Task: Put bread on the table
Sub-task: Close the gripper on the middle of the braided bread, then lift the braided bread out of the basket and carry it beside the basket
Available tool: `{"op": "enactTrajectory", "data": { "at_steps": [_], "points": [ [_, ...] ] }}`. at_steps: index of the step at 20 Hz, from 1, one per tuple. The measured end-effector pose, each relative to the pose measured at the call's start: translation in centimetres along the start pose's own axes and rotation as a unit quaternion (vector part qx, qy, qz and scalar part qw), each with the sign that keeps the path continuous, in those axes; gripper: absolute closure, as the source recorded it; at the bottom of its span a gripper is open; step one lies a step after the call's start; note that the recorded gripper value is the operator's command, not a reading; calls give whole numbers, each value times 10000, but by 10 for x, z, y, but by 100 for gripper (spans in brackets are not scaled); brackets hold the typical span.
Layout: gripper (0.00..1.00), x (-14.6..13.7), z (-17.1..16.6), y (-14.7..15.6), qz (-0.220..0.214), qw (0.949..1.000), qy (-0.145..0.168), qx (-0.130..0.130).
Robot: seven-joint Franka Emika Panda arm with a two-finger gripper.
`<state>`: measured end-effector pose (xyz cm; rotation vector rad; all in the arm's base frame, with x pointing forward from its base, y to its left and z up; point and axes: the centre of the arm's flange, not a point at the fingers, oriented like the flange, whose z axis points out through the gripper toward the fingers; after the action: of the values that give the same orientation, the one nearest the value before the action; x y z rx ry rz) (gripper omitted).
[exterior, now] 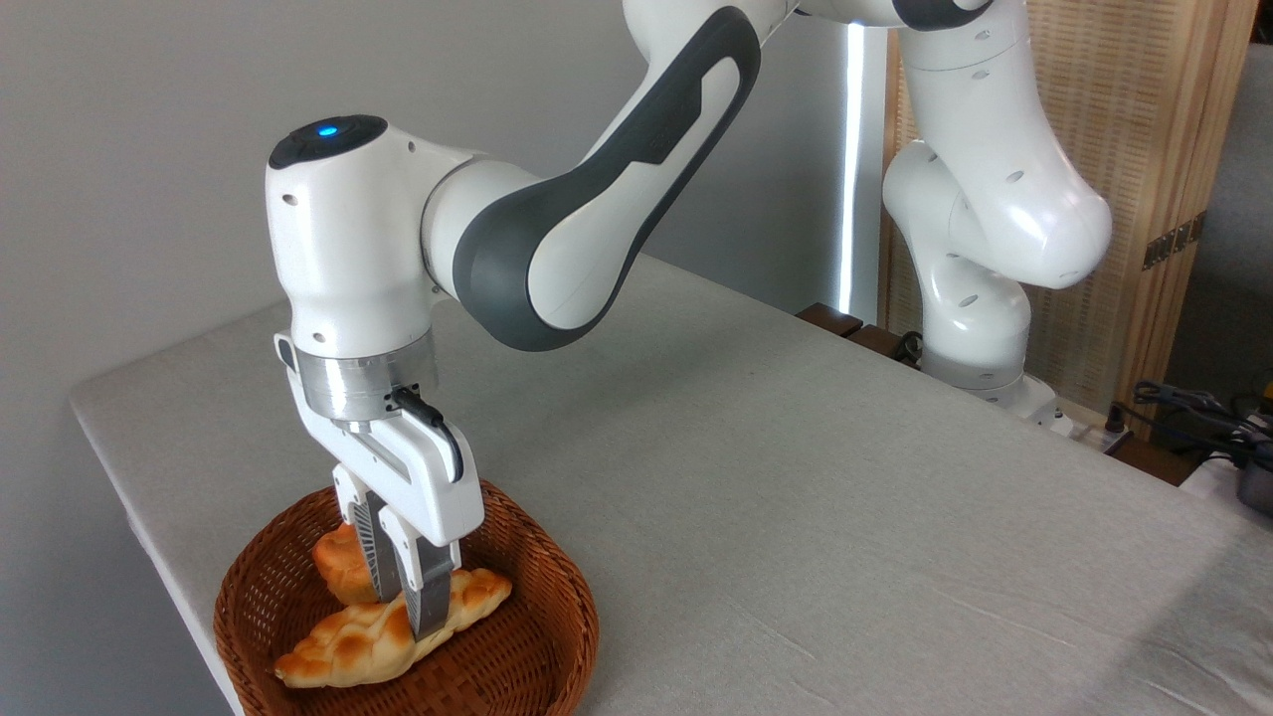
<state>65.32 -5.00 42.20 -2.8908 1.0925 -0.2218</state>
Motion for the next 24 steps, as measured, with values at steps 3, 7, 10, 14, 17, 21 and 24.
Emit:
{"op": "enactTrajectory", "data": {
  "at_steps": [3, 7, 10, 14, 17, 21, 24],
  "points": [
    [59, 0, -23, -2, -10, 9998, 152, 99],
    [49, -11, -71, 0, -48, 9997, 231, 112],
    [50, -23, -106, 3, -84, 9996, 258, 92],
    [50, -42, -141, 16, -80, 9999, 60, -136],
    [49, -60, -155, 30, -82, 9993, -89, -349],
    [47, -90, -150, 55, -67, 9983, -214, -547],
    [46, -116, -148, 78, -29, 9971, -302, -691]
  ]
}}
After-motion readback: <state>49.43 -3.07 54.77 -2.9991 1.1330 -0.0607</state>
